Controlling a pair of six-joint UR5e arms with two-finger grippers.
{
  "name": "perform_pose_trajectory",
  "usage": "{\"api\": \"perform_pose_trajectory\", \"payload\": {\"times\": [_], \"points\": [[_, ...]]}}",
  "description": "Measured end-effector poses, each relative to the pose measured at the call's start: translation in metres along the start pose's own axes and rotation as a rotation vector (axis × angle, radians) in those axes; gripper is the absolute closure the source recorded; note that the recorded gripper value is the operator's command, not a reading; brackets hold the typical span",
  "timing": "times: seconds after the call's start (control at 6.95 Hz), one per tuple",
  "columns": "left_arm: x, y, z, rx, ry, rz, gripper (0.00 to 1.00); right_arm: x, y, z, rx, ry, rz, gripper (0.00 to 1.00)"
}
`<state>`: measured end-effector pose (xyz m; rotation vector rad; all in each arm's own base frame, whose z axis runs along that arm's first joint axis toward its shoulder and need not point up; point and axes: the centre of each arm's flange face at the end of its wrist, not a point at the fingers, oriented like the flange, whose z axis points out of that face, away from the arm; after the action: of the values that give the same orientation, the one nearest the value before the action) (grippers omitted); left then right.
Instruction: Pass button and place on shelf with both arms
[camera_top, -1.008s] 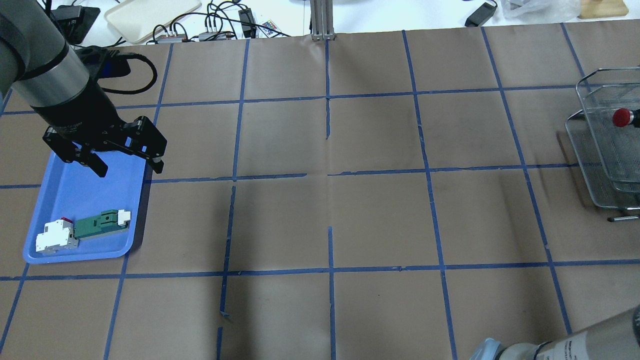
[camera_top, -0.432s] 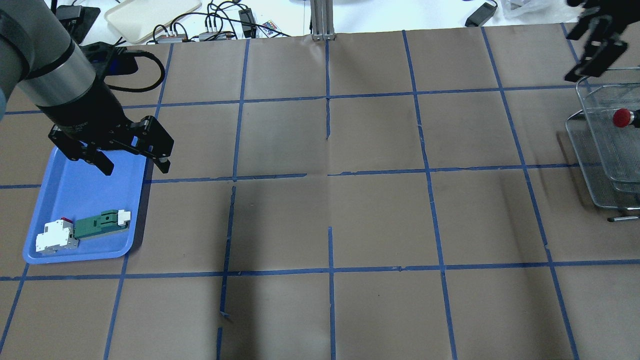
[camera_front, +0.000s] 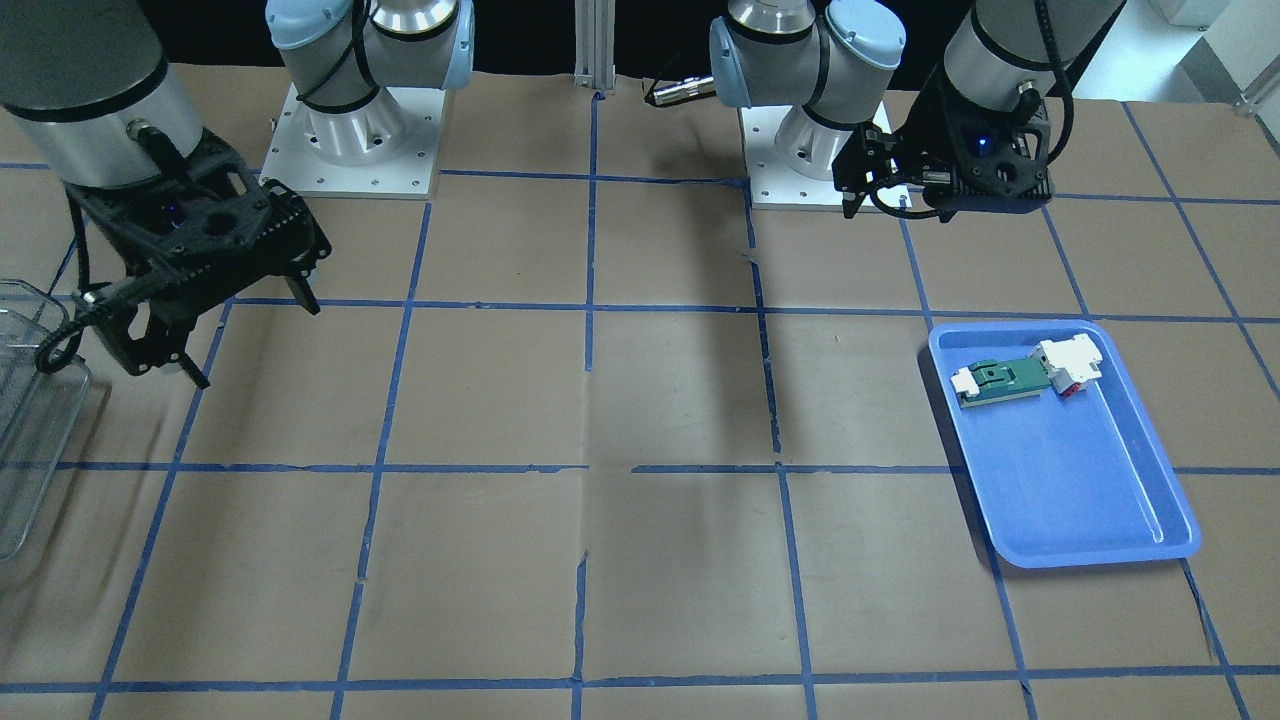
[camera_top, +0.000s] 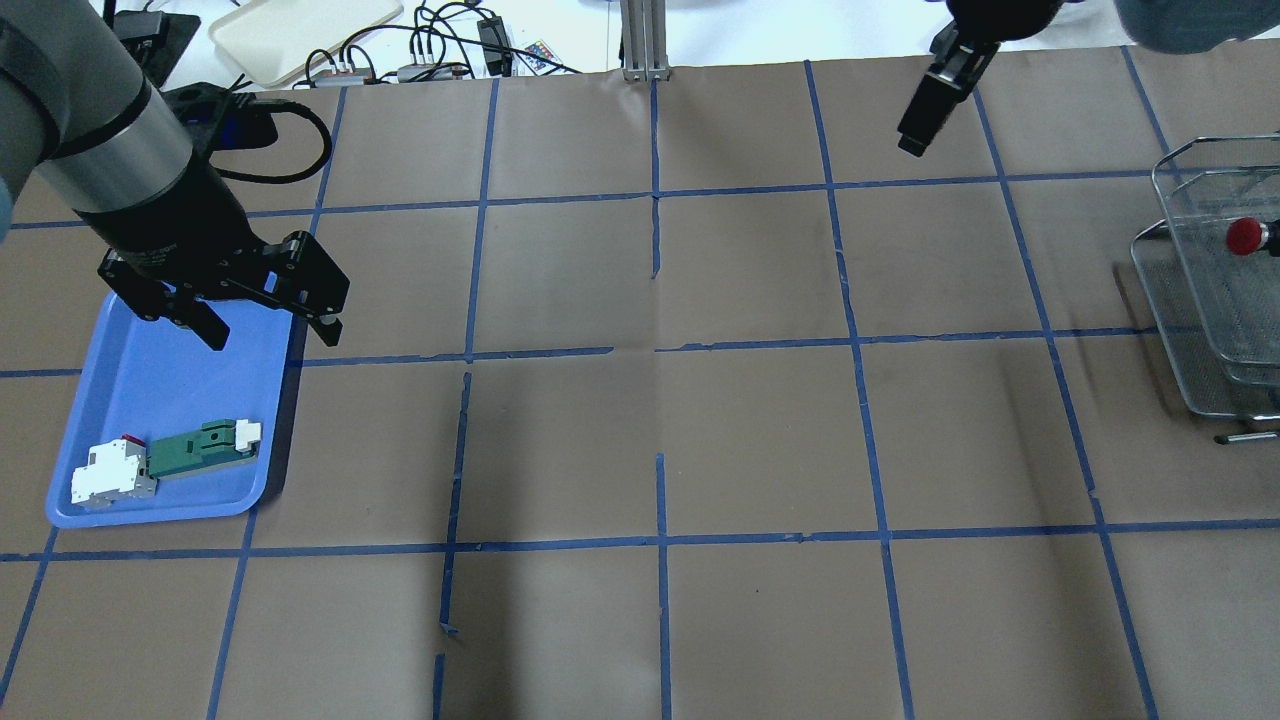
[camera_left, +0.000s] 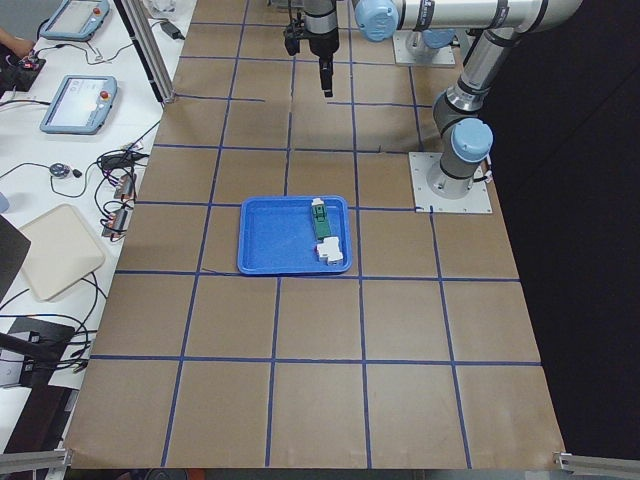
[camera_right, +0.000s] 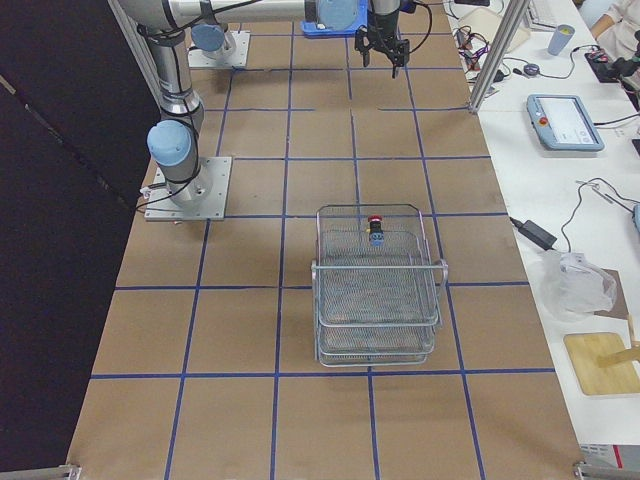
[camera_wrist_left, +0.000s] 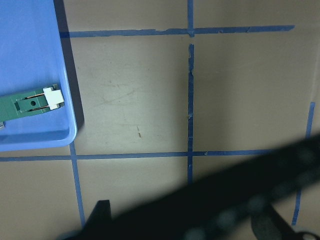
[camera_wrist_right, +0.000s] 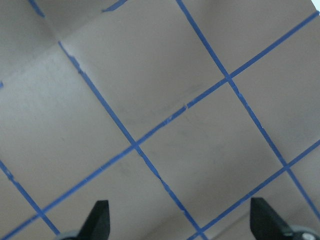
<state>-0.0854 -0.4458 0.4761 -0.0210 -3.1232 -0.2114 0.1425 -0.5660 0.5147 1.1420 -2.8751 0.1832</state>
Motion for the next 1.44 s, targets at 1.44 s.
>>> {"api": "perform_pose_trajectory", "payload": {"times": [1.44], "points": [[-0.001, -0.001, -0.003, 0.021, -0.003, 0.000, 0.00, -0.017, 0.020, 0.013, -0.135, -0.048, 0.715, 0.00]]}}
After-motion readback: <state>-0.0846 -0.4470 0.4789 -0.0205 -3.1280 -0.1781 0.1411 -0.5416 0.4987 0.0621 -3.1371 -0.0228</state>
